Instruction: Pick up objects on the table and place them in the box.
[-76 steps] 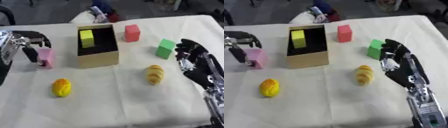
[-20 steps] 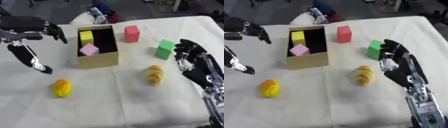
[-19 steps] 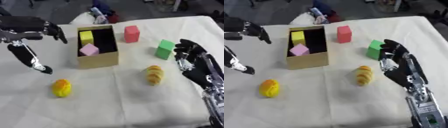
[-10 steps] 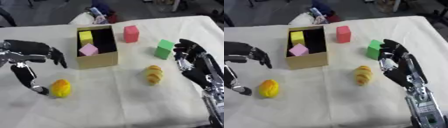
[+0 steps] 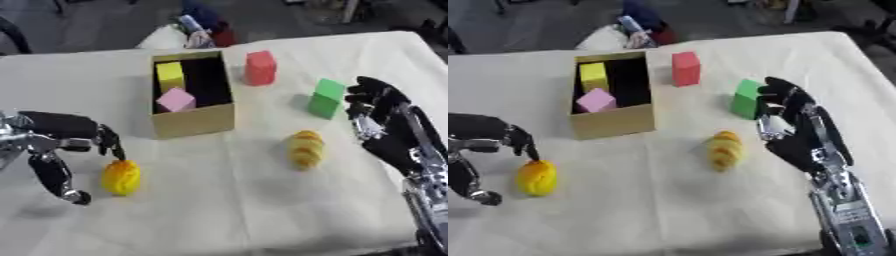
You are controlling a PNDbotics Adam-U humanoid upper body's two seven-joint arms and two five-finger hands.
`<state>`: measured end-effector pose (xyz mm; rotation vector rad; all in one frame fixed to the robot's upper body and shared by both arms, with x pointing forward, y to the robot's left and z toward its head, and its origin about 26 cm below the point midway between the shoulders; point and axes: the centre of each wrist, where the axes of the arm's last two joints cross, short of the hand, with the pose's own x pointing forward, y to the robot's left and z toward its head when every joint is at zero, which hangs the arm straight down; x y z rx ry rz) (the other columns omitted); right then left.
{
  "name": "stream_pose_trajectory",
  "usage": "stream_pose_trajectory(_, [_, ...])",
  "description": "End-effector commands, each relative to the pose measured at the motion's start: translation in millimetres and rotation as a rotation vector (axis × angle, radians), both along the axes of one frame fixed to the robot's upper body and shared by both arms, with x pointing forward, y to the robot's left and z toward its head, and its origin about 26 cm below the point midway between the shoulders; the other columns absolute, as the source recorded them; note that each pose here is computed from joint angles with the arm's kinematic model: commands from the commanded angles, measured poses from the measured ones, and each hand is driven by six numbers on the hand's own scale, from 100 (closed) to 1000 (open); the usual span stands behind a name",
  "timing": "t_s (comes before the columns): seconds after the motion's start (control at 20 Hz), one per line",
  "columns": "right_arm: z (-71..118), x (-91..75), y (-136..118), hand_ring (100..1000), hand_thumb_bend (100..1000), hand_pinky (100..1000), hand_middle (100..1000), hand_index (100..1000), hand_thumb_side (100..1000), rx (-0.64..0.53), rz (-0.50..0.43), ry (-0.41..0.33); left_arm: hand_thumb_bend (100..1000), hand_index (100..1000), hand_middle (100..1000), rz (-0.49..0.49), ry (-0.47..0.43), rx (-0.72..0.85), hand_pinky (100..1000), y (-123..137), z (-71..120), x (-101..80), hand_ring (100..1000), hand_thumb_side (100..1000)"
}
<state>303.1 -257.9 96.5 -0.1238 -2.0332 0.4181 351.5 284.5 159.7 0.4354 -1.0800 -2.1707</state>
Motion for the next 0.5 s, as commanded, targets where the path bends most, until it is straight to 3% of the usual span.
stream_pose_trajectory(0.05, [7.4, 1.3, -2.3, 772, 100, 709, 739, 868, 334, -0.018, 0.004, -0.025, 561, 826, 730, -0.022, -0.03, 0.02, 762, -0.6, 0.7, 2.1, 702, 182])
stream_pose_trajectory(0.1, [7.3, 1.3, -2.1, 772, 100, 709, 739, 868, 332, -0.017, 0.005, -0.024, 507, 807, 705, -0.026, -0.037, 0.013, 743, -1.9, -1.1, 2.4, 679, 219])
stream_pose_trajectory(0.2, [7.1, 1.3, -2.0, 772, 100, 709, 739, 868, 334, -0.016, 0.005, -0.023, 515, 781, 667, -0.034, -0.061, -0.009, 719, -4.7, -3.1, 3.1, 645, 153])
stream_pose_trajectory(0.35, [7.0, 1.4, -2.0, 772, 100, 709, 739, 868, 334, -0.014, 0.004, -0.023, 389, 677, 544, -0.039, -0.11, -0.053, 640, -7.8, -4.7, 5.5, 544, 100])
stream_pose_trajectory(0.5, [6.8, 1.3, -2.2, 771, 100, 709, 739, 868, 334, -0.014, 0.003, -0.022, 336, 607, 476, -0.045, -0.187, -0.119, 596, -10.2, 3.3, 8.6, 482, 100])
